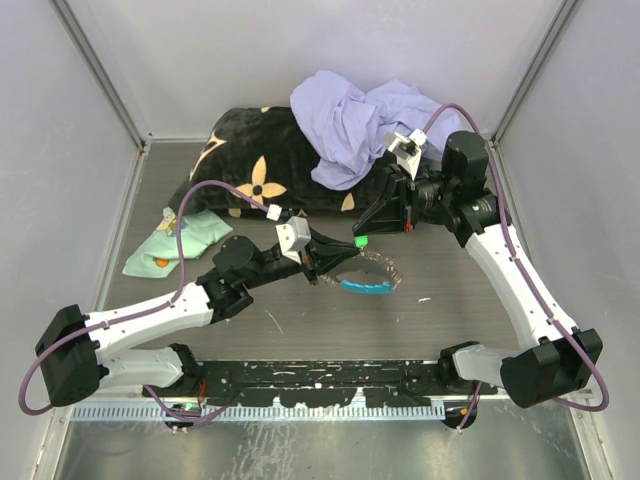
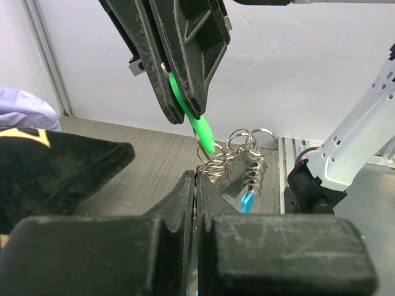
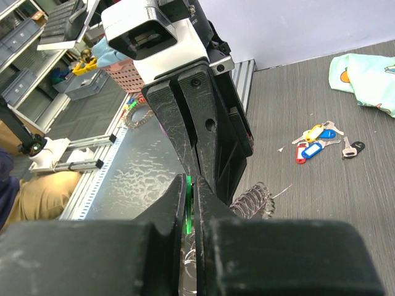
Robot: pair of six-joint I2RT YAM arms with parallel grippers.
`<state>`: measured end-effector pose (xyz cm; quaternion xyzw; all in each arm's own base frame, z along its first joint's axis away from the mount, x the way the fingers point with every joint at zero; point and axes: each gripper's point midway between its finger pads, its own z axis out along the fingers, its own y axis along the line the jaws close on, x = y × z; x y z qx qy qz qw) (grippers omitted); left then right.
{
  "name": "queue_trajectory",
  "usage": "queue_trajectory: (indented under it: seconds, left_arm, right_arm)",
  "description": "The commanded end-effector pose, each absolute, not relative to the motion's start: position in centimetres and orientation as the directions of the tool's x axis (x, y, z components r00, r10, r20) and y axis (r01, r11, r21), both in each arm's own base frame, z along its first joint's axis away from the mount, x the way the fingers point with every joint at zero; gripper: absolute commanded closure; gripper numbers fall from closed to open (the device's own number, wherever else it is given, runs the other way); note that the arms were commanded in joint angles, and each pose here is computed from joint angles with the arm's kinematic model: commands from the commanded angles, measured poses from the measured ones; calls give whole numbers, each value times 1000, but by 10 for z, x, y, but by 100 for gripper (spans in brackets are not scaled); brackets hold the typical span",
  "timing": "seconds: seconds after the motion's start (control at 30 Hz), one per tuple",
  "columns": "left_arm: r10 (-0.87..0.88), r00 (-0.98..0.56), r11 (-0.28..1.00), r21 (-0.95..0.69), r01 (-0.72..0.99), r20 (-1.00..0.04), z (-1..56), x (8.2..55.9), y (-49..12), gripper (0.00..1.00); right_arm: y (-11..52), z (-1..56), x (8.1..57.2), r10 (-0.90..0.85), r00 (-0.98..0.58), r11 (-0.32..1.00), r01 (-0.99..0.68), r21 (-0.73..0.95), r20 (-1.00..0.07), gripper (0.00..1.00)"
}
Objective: Remove the keys from the keyring
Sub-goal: Remove the key from the keyring.
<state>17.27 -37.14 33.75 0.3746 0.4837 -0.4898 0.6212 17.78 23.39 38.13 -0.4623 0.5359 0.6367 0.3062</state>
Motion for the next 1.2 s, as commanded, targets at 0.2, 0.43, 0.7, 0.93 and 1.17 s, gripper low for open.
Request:
queue_trajectory:
  seconds: [0.2,0.43,0.7,0.93,1.17]
  left_arm:
    - [-346,101,238,17,971,-933,379,170,-367,82]
    - [-339,92,238,9,971,-936,377,172,-369,82]
    - [-335,79,230,0,973,-939,376,174,-374,82]
    - [-334,79,230,0,973,-939,376,174,-374,86]
    - [-338,80,235,-2,972,-938,377,174,-373,100]
  right_arm:
    - [231,397,166,-99,-318,-282,-900,332,-943,99]
    - [231,398,166,-98,-315,-283,-901,330,-944,99]
    - [231,397,166,-98,-317,-282,-900,332,-943,99]
    - [231,398,166,-99,-316,-284,-900,331,-944,99]
    - [231,398,165,-98,-315,-285,-900,330,-944,99]
